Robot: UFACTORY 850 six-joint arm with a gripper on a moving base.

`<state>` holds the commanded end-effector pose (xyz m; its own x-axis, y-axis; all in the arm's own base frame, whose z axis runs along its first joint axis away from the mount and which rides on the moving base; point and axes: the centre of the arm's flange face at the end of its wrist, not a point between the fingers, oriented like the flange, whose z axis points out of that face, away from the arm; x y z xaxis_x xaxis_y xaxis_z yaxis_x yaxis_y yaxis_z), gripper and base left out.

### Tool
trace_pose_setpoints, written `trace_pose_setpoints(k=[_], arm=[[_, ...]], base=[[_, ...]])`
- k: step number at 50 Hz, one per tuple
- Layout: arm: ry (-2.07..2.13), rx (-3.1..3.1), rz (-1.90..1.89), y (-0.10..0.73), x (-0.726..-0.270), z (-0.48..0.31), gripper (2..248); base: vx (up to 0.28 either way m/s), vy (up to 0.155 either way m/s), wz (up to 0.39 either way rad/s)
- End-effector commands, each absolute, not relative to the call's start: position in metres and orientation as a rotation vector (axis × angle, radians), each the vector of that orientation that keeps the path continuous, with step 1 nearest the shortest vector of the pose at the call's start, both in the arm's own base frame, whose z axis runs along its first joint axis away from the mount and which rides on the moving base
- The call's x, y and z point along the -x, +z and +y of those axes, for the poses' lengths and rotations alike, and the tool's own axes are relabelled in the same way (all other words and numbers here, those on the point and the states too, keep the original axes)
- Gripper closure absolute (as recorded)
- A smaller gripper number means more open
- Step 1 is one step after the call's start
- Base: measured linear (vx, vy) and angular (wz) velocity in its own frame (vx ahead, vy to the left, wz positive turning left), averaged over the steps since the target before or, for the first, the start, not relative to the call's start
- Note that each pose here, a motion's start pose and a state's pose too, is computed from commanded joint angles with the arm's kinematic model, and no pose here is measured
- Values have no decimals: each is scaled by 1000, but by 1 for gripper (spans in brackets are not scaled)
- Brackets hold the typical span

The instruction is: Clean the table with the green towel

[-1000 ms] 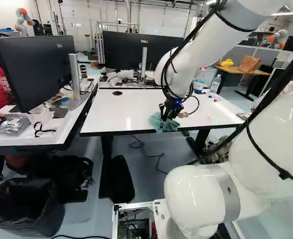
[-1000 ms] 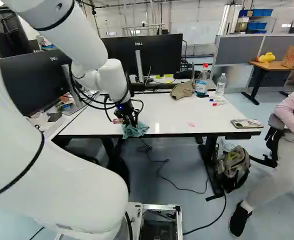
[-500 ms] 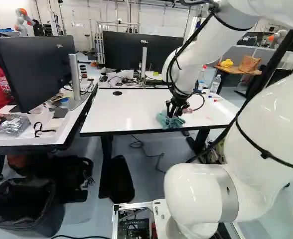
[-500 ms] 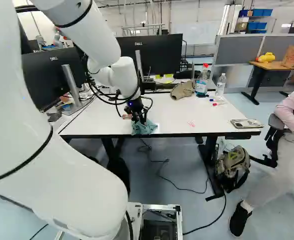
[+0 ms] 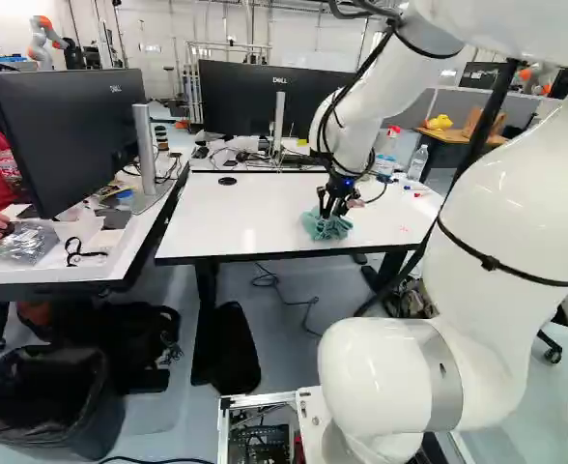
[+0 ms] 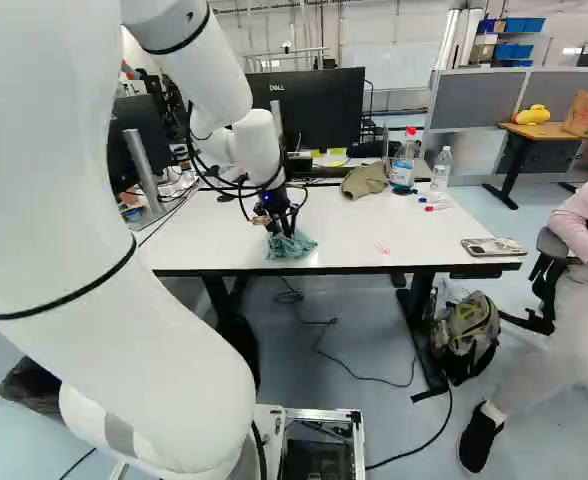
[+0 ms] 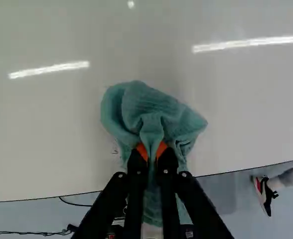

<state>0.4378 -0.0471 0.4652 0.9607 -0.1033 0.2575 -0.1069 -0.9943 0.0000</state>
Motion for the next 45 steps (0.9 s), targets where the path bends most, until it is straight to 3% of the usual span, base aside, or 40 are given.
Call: trace_pose_setpoints(k=[25, 45], arm=[[416, -3112, -20, 466, -468, -6, 212], [417, -3121, 100, 466, -465, 30, 212]], base=[[0, 0, 0], [0, 0, 0]])
